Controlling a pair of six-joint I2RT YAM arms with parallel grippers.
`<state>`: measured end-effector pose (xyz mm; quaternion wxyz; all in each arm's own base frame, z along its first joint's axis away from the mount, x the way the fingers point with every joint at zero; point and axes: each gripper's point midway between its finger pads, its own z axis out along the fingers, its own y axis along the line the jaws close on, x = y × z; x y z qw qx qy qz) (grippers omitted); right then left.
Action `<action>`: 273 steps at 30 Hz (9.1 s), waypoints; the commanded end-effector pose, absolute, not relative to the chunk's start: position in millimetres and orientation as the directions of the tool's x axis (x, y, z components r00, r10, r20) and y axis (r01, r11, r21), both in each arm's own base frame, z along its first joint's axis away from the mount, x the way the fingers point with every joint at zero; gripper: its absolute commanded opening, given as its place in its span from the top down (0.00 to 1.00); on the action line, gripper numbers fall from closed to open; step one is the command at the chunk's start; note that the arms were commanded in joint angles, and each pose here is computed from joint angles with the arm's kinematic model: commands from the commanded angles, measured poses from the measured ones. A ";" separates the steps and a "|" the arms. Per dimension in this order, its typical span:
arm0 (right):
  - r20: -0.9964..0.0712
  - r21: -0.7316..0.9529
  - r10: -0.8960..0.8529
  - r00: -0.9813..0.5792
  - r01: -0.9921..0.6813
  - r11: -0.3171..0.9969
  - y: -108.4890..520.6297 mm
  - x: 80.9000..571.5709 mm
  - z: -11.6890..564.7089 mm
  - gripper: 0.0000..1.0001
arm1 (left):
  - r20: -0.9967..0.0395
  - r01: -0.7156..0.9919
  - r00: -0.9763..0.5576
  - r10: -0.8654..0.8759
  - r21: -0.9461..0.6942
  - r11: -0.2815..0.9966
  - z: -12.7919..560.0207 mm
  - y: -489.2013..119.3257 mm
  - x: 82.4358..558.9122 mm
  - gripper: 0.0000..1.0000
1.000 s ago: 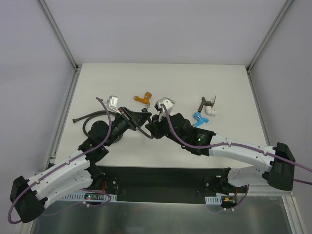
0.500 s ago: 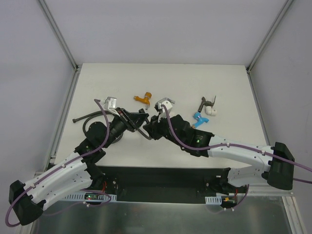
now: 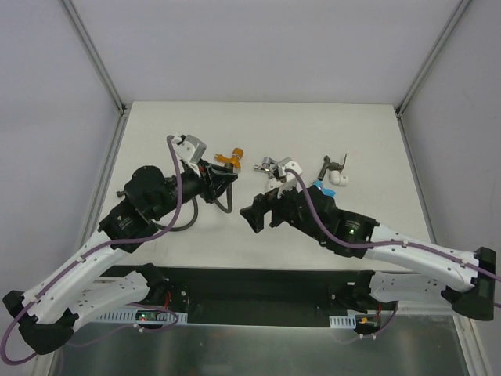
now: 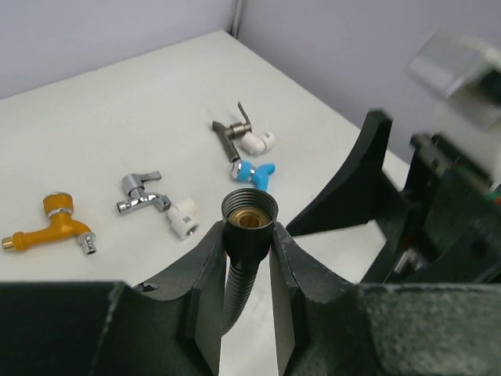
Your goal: Install the water faucets
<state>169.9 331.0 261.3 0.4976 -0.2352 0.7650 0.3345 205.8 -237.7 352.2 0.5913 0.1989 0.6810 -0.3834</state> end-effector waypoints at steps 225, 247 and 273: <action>-0.903 0.047 0.430 -0.007 -0.995 0.083 376.8 130.4 381.3 0.98 | -0.959 0.961 -0.056 -0.279 -0.127 0.247 345.7 -237.6 135.4 1.00; -0.961 0.020 0.249 0.119 -0.870 0.492 403.2 139.5 341.7 0.98 | -0.960 0.911 0.048 -0.277 -0.071 0.405 349.1 -218.4 150.8 1.00; -0.990 -0.047 0.055 0.132 -0.662 0.748 401.9 143.2 334.2 0.97 | -0.958 0.882 0.091 -0.273 -0.049 0.469 352.5 -207.9 154.9 1.00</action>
